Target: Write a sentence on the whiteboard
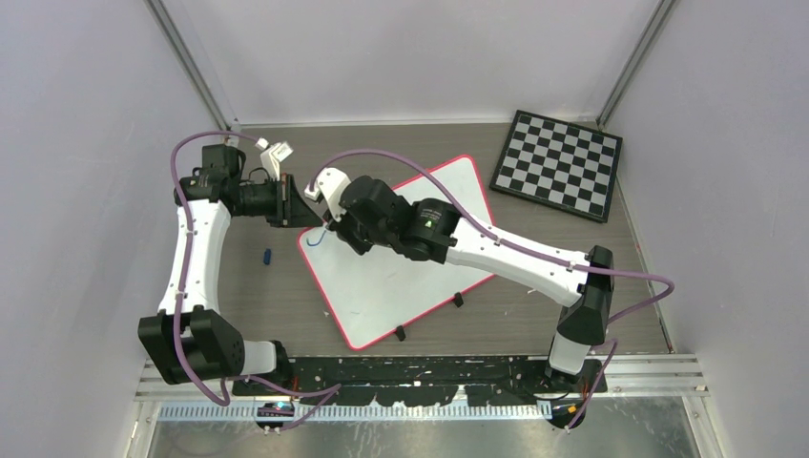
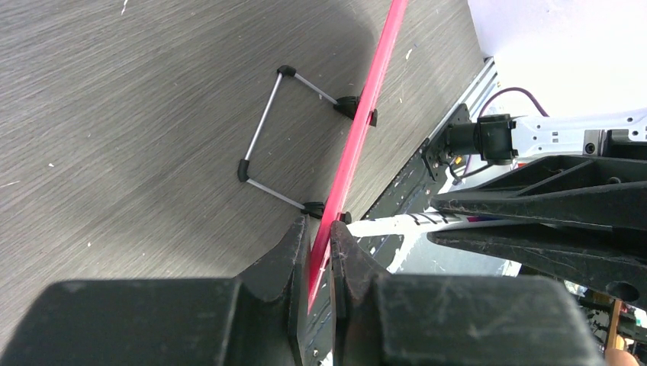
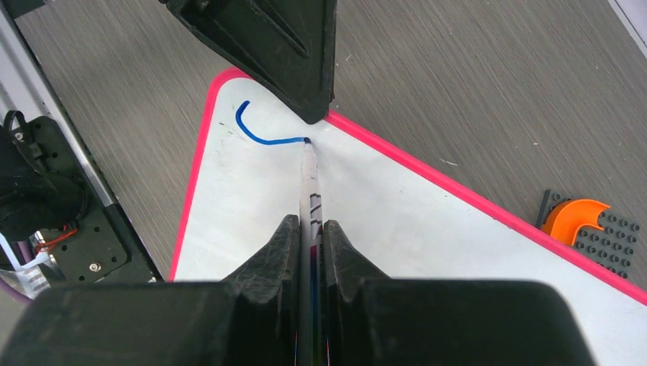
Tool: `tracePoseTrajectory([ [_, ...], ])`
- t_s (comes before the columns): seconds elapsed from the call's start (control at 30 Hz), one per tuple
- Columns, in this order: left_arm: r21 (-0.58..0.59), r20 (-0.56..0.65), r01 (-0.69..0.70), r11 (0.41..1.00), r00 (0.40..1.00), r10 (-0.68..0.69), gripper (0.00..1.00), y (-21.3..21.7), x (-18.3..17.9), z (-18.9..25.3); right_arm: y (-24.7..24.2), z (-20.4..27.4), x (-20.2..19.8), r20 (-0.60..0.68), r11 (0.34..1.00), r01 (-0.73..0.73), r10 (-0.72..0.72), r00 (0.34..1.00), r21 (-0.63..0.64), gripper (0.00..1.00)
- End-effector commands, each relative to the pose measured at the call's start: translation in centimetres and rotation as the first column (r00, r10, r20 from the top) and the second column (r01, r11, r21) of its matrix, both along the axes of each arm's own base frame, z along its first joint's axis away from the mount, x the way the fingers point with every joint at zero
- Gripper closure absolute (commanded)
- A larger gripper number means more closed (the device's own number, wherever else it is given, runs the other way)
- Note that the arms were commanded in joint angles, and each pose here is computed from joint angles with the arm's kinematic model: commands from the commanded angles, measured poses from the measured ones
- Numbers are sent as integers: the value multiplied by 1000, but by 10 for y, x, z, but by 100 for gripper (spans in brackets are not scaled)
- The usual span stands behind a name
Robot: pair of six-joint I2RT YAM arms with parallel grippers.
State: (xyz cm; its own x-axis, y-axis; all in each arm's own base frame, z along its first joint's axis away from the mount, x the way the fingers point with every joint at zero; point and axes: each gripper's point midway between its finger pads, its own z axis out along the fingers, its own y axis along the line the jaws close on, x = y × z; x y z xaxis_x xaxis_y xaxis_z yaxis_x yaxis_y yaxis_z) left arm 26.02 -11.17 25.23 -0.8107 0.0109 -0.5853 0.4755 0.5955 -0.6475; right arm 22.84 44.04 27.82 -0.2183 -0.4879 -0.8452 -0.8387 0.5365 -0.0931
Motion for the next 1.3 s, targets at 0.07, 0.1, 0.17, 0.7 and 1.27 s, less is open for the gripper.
tracePoseTrajectory([
  [0.07,-17,-2,-9,1000,1000,9,100,-2,-4,7,-3,20,-7,11,999,-34,34,999,34,100],
  [0.1,-17,-2,-9,1000,1000,9,100,-2,-5,7,-2,22,-11,10,998,-52,52,999,33,100],
  [0.17,-18,2,-8,1000,1000,8,100,-2,-4,7,4,25,-23,8,995,-91,91,996,31,100],
  [0.7,-20,9,-4,1000,1000,4,100,-2,-5,8,29,20,-26,17,994,-102,101,995,26,100],
  [1.27,-12,9,-7,1000,1000,7,100,-1,-6,6,13,-22,-28,-10,995,-86,86,996,-57,100],
])
